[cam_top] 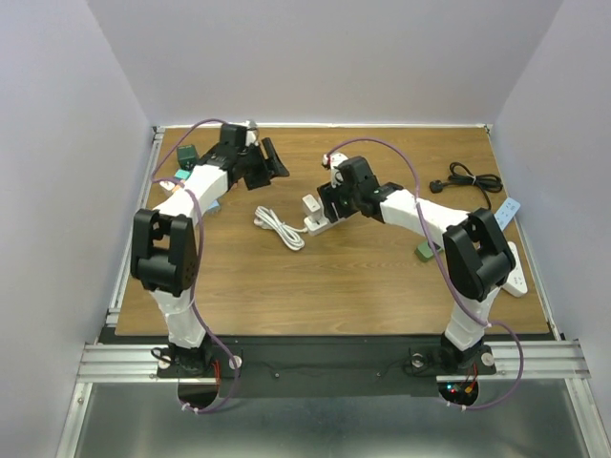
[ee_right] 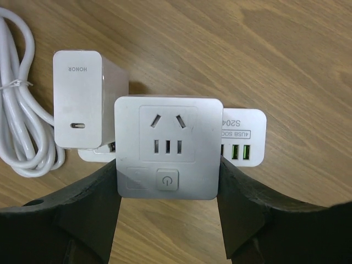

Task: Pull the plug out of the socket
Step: Move the socket to the center of the board.

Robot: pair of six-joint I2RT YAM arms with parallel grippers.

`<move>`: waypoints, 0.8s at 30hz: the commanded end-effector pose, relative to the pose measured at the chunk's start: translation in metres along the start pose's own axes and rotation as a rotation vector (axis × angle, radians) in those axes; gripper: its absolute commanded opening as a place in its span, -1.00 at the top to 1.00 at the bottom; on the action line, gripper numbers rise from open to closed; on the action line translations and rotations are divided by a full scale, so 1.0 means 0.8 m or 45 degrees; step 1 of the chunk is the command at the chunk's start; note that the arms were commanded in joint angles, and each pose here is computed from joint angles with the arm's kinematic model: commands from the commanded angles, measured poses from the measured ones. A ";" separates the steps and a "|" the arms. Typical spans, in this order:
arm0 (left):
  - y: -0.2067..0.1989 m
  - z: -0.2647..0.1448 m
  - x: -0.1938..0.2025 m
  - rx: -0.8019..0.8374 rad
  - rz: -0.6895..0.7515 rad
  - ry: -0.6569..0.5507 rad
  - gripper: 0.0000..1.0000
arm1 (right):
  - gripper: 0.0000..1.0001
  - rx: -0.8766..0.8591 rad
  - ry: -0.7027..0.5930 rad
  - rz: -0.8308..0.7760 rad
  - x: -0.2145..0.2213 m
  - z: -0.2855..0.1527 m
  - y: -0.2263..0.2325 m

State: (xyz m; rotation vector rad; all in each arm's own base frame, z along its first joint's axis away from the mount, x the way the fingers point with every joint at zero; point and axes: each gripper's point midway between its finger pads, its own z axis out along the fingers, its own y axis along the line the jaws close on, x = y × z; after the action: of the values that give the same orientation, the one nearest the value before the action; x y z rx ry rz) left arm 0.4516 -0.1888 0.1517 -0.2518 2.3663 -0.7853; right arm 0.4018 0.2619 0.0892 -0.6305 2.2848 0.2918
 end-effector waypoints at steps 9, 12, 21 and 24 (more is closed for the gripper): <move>-0.055 0.002 0.031 -0.187 -0.088 0.104 -0.36 | 0.99 0.616 0.124 0.368 0.051 0.018 -0.053; -0.062 0.007 0.034 -0.210 -0.075 0.107 -0.37 | 0.99 0.571 0.138 0.385 0.046 0.021 -0.044; -0.060 0.041 0.055 -0.274 0.001 0.129 -0.29 | 0.99 0.446 0.191 0.372 0.052 0.032 -0.023; -0.057 0.049 0.059 -0.257 0.010 0.131 0.02 | 0.99 0.430 0.193 0.359 0.051 0.031 -0.022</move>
State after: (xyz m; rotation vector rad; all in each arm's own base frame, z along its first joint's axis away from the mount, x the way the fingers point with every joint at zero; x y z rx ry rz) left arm 0.4312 -0.2600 0.1235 -0.3130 2.5874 -0.5761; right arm 0.4272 0.2606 0.0901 -0.1281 2.3124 0.0655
